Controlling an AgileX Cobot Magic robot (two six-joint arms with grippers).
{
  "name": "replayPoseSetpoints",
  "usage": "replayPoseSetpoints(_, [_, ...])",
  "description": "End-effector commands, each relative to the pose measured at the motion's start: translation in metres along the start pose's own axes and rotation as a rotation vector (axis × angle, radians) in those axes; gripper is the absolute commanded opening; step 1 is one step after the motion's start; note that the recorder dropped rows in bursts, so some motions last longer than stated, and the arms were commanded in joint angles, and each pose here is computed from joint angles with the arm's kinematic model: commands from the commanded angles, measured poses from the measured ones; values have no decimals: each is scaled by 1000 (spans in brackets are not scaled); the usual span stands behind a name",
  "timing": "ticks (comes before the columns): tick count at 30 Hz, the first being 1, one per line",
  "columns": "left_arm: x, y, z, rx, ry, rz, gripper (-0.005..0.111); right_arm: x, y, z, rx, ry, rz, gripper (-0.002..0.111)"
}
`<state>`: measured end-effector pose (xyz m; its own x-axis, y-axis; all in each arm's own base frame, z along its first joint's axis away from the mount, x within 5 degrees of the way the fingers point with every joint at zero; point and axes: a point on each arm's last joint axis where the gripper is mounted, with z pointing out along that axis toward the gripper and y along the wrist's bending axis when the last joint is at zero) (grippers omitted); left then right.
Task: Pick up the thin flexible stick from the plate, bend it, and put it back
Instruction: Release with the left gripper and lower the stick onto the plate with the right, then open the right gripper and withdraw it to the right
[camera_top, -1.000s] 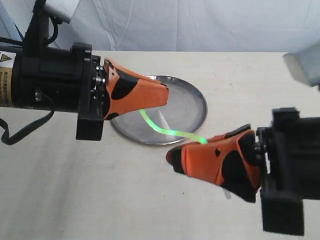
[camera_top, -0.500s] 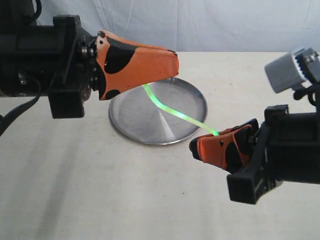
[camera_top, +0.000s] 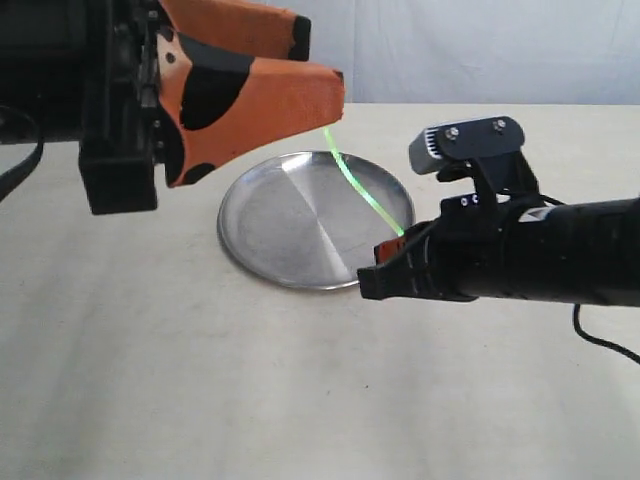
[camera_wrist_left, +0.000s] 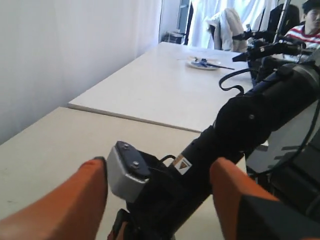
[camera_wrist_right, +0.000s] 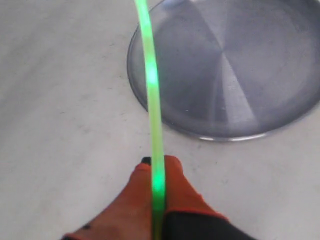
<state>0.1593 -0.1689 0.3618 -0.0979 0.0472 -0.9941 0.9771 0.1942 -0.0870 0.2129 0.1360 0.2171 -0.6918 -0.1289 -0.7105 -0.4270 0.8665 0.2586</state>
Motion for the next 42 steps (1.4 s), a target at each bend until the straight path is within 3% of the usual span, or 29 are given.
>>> replayPoseSetpoints(1, [-9, -10, -12, -54, 22, 86, 50, -18, -6, 38, 48, 38, -103, -1])
replayPoseSetpoints(6, [-20, -17, -32, -218, 30, 216, 32, -36, -19, 90, 77, 86, -100, -1])
replayPoseSetpoints(9, [-30, -24, -48, -314, -15, 194, 25, -42, -37, 119, 73, 148, -59, -1])
replayPoseSetpoints(14, [-48, -52, -79, -390, -141, 266, 24, -46, -78, 164, 74, 230, 23, -1])
replayPoseSetpoints(18, [-53, -56, -87, -438, -177, 285, 24, -46, -82, 173, 76, 234, 26, 1])
replayPoseSetpoints(19, [-53, -55, -88, -447, -179, 284, 24, -46, -82, 173, 76, 234, 26, 4])
replayPoseSetpoints(23, [-54, -52, -89, -485, -185, 282, 24, -48, -79, 170, 57, 243, 31, 55])
replayPoseSetpoints(24, [-54, -52, -89, -485, -185, 282, 24, -51, -77, 167, 49, 240, 44, 57])
replayPoseSetpoints(26, [-54, -52, -89, -485, -185, 282, 24, -59, -70, 156, 26, 230, 64, 42])
replayPoseSetpoints(28, [-54, -52, -89, -485, -185, 282, 24, -73, -63, 138, 7, 198, 31, 6])
replayPoseSetpoints(29, [-54, -52, -89, -485, -185, 282, 24, -84, -57, 122, -4, 168, -1, 1])
replayPoseSetpoints(37, [-54, -52, -89, -483, -184, 282, 24, -127, -18, 23, -100, 32, -134, 0])
replayPoseSetpoints(42, [-54, -52, -89, -483, -184, 282, 24, -128, 0, -37, -113, -80, -148, 0])
